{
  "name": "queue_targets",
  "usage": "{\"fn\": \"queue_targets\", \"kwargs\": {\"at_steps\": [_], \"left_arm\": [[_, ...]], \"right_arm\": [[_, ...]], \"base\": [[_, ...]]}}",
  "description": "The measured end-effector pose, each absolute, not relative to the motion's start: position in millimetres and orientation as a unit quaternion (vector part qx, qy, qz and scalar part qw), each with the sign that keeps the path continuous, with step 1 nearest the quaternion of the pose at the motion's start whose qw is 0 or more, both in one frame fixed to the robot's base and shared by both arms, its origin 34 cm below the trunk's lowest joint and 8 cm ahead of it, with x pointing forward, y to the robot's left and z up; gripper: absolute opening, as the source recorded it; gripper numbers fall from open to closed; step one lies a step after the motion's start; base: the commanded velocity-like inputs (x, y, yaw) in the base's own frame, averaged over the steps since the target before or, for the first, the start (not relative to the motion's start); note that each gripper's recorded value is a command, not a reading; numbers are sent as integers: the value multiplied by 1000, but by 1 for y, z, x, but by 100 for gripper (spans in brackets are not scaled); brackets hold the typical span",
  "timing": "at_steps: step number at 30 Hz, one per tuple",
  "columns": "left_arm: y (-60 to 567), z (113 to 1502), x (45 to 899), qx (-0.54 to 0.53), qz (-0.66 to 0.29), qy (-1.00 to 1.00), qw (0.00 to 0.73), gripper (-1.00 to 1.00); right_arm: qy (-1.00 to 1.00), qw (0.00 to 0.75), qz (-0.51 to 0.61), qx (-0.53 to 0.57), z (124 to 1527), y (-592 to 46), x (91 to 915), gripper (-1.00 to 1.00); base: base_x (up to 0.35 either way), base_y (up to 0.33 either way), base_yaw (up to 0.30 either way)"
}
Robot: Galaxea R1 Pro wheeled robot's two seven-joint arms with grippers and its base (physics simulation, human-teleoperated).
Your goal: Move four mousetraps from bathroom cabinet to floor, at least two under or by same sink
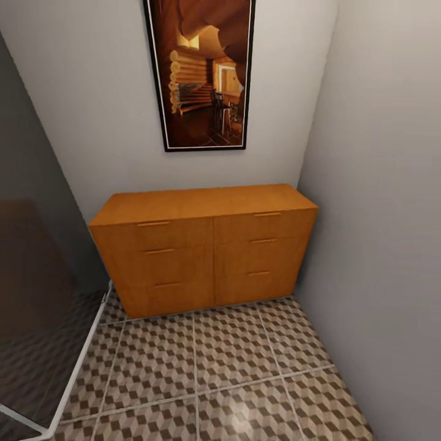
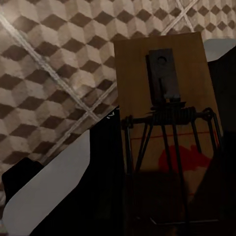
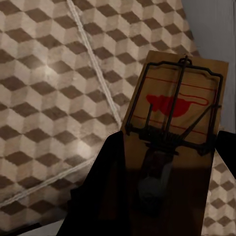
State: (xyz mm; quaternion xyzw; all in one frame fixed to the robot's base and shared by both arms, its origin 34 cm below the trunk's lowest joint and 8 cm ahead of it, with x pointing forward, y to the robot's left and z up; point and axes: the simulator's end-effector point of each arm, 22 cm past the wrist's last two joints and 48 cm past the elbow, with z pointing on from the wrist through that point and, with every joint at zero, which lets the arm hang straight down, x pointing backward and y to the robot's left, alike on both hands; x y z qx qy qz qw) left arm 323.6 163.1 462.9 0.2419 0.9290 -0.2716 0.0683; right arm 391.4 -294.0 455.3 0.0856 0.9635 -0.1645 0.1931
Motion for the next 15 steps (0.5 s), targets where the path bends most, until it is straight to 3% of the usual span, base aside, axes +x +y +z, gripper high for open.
{"fn": "queue_targets", "kwargs": {"at_steps": [5, 9, 15], "left_arm": [[167, 463, 324, 241, -269, 930, 68, -100], [172, 462, 324, 239, -266, 932, 68, -100], [173, 462, 324, 238, -265, 932, 68, -100]], "right_arm": [[964, 193, -164, 85, 455, -294, 389, -100], [964, 193, -164, 85, 455, -293, 390, -100], [964, 192, -164, 85, 455, -293, 390, -100]], "base": [[0, 0, -238], [-76, 55, -33], [-218, 172, -2]]}}
